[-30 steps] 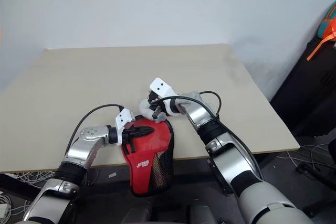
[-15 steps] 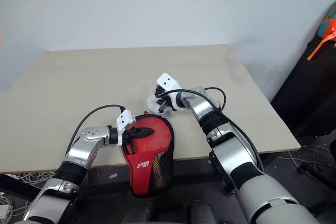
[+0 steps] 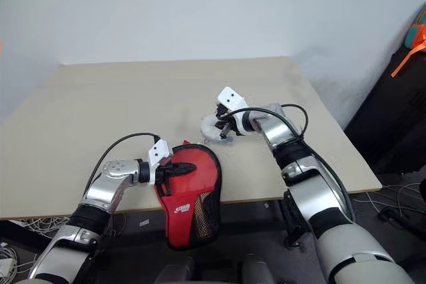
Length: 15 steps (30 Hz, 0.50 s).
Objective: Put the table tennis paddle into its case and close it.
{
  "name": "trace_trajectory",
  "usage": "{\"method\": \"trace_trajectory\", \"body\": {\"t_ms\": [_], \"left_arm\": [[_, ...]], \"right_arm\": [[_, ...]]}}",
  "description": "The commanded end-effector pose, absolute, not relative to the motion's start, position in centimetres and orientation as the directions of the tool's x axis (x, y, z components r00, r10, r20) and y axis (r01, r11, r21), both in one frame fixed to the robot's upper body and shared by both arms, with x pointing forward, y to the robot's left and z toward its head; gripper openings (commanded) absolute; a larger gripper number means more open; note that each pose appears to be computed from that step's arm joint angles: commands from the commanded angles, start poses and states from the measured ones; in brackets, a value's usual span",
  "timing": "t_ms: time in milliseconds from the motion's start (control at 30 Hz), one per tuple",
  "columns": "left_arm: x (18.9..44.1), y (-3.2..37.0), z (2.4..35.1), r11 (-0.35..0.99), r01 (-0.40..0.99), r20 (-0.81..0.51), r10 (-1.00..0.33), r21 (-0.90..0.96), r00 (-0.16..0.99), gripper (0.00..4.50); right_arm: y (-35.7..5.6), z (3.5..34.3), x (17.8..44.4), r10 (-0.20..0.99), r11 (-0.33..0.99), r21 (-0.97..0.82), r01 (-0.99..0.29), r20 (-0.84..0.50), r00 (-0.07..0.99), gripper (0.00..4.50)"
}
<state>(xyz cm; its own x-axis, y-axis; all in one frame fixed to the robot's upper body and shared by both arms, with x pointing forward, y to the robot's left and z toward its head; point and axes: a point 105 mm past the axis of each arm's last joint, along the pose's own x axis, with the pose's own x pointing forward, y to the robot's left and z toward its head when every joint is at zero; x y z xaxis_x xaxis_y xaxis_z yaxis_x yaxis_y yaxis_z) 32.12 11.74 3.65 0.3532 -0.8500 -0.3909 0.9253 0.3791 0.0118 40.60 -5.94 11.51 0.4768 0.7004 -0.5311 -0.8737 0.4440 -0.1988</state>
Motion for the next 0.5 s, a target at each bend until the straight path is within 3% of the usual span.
{"method": "trace_trajectory", "body": {"t_ms": [33, 367, 500], "left_arm": [[30.8, 12.1, 0.8, 0.366, 0.928, -0.491, -0.822, -0.064, 0.29, 0.0], [30.8, 11.7, 0.8, 0.344, 0.937, -0.49, -0.829, -0.069, 0.268, 0.0], [31.0, 11.8, 0.8, 0.337, 0.939, -0.494, -0.829, -0.068, 0.262, 0.0]], "right_arm": [[-8.1, 13.9, 40.2, 0.691, 0.447, -0.272, -0.852, -0.501, 0.522, 0.01], [-12.3, 14.3, 35.7, 0.671, 0.433, -0.279, -0.857, -0.535, 0.514, 0.01], [-12.7, 14.9, 33.1, 0.705, 0.381, -0.262, -0.887, -0.538, 0.462, 0.01]]}}
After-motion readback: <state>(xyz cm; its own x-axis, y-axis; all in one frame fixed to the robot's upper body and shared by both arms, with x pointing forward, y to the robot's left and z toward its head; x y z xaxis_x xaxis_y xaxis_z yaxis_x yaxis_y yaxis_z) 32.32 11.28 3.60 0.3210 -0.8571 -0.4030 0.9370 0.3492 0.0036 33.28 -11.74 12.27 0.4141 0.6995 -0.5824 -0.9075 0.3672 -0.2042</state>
